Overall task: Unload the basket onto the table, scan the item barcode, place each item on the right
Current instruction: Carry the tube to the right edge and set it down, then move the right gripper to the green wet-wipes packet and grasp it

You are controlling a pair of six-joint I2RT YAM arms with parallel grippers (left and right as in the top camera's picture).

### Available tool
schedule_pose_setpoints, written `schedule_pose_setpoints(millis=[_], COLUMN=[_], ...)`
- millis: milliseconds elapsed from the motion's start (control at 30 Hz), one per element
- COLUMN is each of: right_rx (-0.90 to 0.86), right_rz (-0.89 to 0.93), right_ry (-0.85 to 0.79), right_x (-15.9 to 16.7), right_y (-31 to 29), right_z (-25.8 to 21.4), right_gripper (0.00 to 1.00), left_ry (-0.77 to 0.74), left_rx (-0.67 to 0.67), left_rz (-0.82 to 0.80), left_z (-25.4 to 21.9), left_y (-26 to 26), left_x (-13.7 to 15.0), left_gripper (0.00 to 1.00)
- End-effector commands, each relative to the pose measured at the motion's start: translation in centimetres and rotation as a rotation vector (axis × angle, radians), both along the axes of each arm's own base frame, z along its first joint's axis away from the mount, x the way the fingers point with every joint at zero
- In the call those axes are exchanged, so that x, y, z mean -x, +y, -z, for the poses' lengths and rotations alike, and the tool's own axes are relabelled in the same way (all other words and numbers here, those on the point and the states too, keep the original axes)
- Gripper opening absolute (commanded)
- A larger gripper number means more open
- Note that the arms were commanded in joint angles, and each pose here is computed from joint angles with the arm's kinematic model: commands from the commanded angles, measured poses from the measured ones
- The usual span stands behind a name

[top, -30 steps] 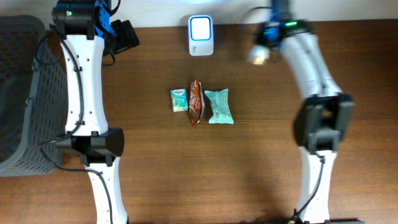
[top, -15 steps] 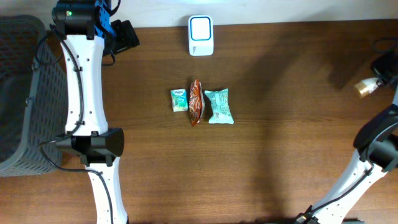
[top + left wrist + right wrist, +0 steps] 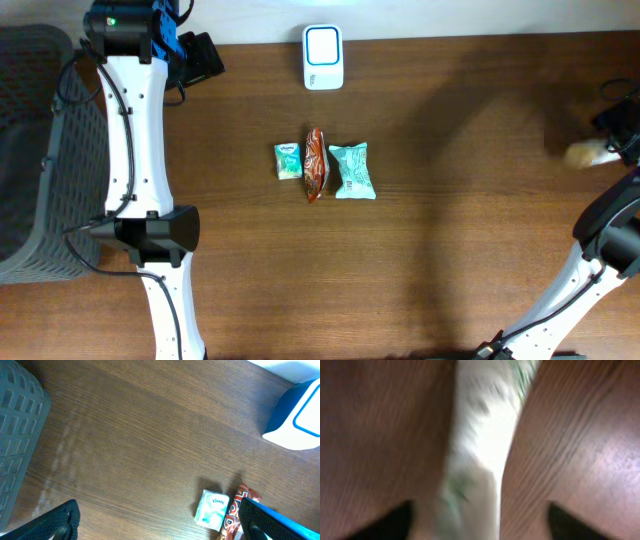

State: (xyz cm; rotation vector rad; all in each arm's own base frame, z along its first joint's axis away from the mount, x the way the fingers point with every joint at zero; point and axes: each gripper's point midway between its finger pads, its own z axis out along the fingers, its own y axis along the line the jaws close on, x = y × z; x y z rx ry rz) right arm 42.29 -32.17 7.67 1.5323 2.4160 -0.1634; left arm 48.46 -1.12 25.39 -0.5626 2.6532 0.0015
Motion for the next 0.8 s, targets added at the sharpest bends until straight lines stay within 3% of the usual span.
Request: schedule_pose_setpoints(millis=[0, 100, 233, 300, 433, 600, 767], right_rx=[0.07, -0.028, -0.334, -0.433, -0.494, -0.653, -0.741], right_rz=[0.019, -0.082, -0.482, -0.657, -0.944, -1.176, -1.32], right_ry=[-0.099, -0.287, -0.634, -0.699, -0.581, -0.363, -0.257], right_x=[-0.3, -2.2, -5.7, -6.1, -5.3, -3.3, -1.5], right_y=[-0.9, 2.3, 12.4, 17.0, 25.1, 36.6, 45.1], right_z=[-6.3, -12.3, -19.6, -21.0, -18.5, -12.5, -6.3], right_gripper=[0.97, 0.98, 0.98, 0.98, 0.98, 0.99, 0.99], left_ry=[-0.008, -0.008, -0.008, -0.008, -0.008, -0.008, -0.008], left_rx=[-0.011, -0.011, -0.011, -0.011, -0.011, -0.011, -0.011], left_rz=[-0.004, -0.003, -0.004, -0.004, -0.003, -0.004, -0.004], left_z=[-0.3, -0.3, -0.3, -0.3, -0.3, -0.3, -0.3], left_y=[0.2, 0.2, 0.2, 0.2, 0.2, 0.2, 0.2], left_x=[0.1, 0.1, 0.1, 0.1, 0.1, 0.1, 0.1], left_gripper=[0.99, 0.99, 0.99, 0.99, 0.99, 0.99, 0.99])
